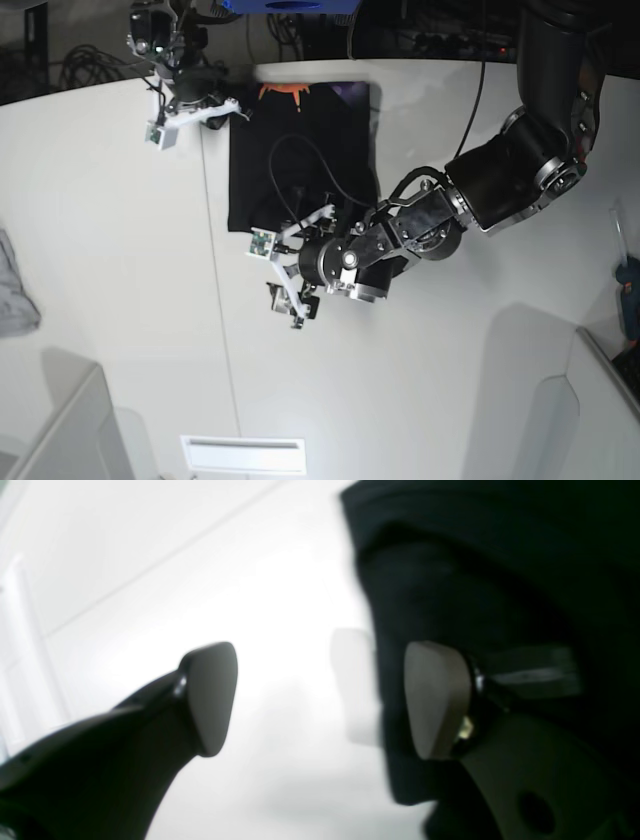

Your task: Fold the T-shirt properly

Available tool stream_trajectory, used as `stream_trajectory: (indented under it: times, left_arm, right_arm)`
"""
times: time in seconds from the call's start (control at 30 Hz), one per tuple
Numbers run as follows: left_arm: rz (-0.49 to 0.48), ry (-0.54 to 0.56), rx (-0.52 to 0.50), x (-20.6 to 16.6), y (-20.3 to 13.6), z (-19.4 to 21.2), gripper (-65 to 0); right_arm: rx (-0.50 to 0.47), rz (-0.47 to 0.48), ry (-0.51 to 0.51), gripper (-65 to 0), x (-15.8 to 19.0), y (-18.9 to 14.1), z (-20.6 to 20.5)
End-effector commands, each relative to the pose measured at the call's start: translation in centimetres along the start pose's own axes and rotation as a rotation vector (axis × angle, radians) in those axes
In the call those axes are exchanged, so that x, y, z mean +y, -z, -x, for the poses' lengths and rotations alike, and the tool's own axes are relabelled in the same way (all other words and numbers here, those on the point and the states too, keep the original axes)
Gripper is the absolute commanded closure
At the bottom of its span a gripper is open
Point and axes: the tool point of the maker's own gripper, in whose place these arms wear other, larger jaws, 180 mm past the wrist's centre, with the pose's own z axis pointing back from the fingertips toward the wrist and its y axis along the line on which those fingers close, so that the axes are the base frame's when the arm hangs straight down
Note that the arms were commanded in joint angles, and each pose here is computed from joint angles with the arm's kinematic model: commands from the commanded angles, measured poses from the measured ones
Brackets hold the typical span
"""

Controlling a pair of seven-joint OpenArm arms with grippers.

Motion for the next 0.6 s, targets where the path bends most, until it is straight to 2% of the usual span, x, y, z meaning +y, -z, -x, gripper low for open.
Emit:
stream_trajectory:
  times: [0.0,0.17,0.2,0.27,0.37,0.4,0.5,0.57]
  left_arm:
    - [-0.064,-0.006,-0.049,2.5,-1.2,-1.5,-50.0]
    - [-0.208,-0.127,-0.136,6.1,-4.3,-1.9,-48.9]
    - [-0.242,-0.151,-0.159,6.8,-5.2,-2.0,-46.4]
    - [-0.308,-0.213,-0.201,7.5,-6.9,-1.8,-34.6]
    - [-0.397,-0.303,-0.203,7.5,-9.6,1.0,-5.1]
    - [-0.419,-0.321,-0.204,7.3,-10.4,1.6,0.0]
    - [-0.476,-0.374,-0.184,6.0,-12.6,3.9,0.0]
    - [-0.493,-0.42,-0.154,3.6,-13.8,6.0,0.0]
  right_arm:
    - [-0.03,0.01,0.006,0.0,-0.3,-0.3,-0.7]
    - [-0.117,0.027,0.007,0.0,-0.9,-0.5,-2.3]
    - [-0.13,0.033,0.01,0.0,-1.1,-0.6,-2.7]
    - [-0.155,0.052,0.018,0.0,-1.9,-0.9,-3.5]
    - [-0.217,0.099,-0.057,0.0,-2.9,-1.9,-5.4]
    - [-0.235,0.124,-0.096,0.0,-3.3,-2.3,-5.8]
    - [-0.291,0.21,-0.222,0.0,-4.5,-3.6,-6.9]
    - [-0.322,0.3,-0.344,0.0,-6.1,-4.5,-7.5]
